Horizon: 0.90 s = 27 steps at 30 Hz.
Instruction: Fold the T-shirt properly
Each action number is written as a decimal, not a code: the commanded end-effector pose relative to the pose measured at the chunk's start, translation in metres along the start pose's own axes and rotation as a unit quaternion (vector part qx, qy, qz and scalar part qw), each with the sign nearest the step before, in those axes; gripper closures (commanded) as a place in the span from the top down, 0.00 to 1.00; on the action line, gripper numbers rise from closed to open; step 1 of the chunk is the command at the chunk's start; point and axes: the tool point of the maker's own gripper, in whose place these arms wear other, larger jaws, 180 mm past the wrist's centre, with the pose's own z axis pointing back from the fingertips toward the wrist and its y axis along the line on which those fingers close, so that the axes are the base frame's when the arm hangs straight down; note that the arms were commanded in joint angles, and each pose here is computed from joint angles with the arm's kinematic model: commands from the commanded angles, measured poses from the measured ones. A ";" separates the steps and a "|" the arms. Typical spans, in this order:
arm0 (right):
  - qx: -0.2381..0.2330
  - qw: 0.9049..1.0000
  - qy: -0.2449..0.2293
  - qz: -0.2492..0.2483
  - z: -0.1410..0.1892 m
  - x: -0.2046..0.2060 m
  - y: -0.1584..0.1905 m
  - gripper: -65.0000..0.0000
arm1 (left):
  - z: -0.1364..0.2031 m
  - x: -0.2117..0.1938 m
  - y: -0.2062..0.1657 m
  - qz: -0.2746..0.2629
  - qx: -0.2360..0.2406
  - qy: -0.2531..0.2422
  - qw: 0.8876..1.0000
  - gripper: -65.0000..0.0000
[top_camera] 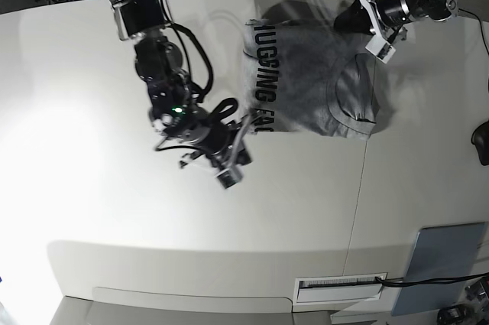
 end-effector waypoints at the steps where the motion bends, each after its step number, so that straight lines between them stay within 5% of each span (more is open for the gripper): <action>1: -0.001 1.000 -0.017 0.018 -0.002 0.015 0.001 0.00 | 0.002 0.005 0.002 0.002 -0.002 -0.017 1.000 0.00; 13: -0.019 0.995 0.075 0.058 -0.003 -0.035 -0.002 0.00 | -0.032 0.020 0.053 0.052 0.034 -0.039 0.997 0.00; 20: -0.029 0.993 0.083 0.078 0.030 -0.067 -0.005 0.00 | -0.059 0.053 0.094 0.047 0.071 -0.057 0.995 0.00; 27: -0.020 0.993 0.089 0.079 0.064 -0.096 0.018 0.00 | -0.079 0.111 0.102 0.028 0.054 -0.090 0.994 0.00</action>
